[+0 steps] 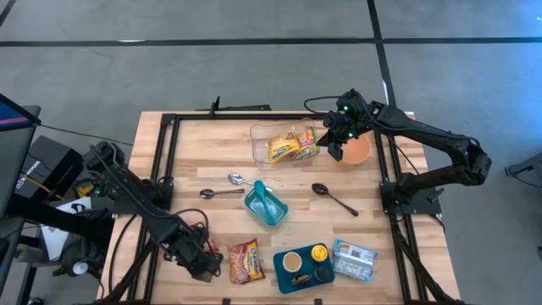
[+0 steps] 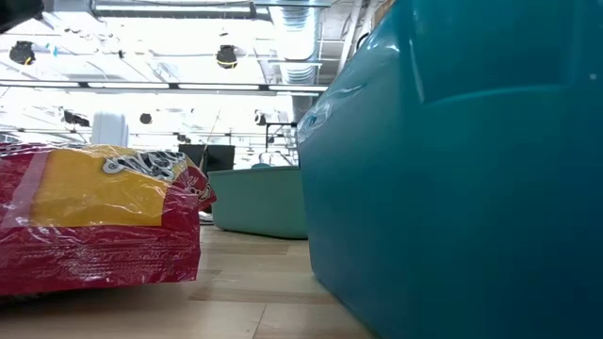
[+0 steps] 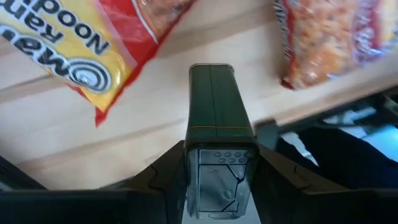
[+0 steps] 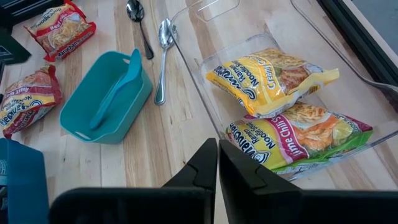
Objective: Pick & Place Food Item
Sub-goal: Put the black seasoning can into the blue bin
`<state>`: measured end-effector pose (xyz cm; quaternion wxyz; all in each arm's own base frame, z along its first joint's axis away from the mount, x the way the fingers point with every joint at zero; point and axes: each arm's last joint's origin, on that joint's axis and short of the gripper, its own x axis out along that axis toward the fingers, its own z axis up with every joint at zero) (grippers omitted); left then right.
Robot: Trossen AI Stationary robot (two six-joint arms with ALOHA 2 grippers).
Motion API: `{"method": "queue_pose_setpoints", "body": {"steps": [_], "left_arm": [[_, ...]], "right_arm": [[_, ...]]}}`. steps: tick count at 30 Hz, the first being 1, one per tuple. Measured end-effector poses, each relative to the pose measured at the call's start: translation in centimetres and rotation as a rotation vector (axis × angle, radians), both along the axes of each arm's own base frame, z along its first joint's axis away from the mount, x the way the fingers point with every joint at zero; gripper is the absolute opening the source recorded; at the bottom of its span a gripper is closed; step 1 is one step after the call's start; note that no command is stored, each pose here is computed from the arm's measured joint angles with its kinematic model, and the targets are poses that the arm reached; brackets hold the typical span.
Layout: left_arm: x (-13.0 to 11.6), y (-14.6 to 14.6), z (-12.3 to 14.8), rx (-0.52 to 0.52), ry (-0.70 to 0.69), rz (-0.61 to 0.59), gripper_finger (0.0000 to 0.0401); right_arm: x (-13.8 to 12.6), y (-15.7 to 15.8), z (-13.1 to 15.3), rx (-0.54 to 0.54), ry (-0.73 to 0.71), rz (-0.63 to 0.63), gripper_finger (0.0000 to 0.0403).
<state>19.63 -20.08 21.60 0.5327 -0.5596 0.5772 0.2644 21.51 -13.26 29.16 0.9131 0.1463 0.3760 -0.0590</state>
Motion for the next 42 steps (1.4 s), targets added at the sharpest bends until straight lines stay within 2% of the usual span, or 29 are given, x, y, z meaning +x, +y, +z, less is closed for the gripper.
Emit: {"method": "queue_pose_setpoints", "body": {"steps": [6, 11, 14, 21, 24, 34, 42], "left_arm": [[-0.6, 0.9, 2.1, -0.009, -0.108, 0.030, 0.0138], [-1.0, 1.9, 3.9, 0.046, -0.264, 0.094, 0.0138], [-1.1, 2.6, 4.8, 0.121, -0.382, 0.135, 0.0138], [-0.8, 4.5, 6.4, 0.371, -0.634, 0.206, 0.0137], [0.0, 5.3, 6.9, 0.486, -0.710, 0.175, 0.0137], [4.2, 9.4, 8.7, 0.829, -0.870, -0.040, 0.0137], [8.4, 13.6, 10.2, 0.950, -1.062, -0.154, 0.0137]], "right_arm": [[0.0, 0.0, 0.0, 0.000, 0.000, 0.000, 0.0011], [0.0, 0.0, 0.0, 0.000, 0.000, 0.000, 0.0011], [0.0, 0.0, 0.0, 0.000, 0.000, 0.000, 0.0011], [0.0, 0.0, 0.0, 0.002, 0.000, -0.001, 0.0011], [0.0, 0.0, 0.0, 0.019, 0.000, -0.017, 0.0011], [0.0, 0.1, 0.0, 0.041, -0.001, -0.032, 0.0011], [0.2, 0.5, -0.1, 0.070, 0.008, -0.034, 0.0011]]}}
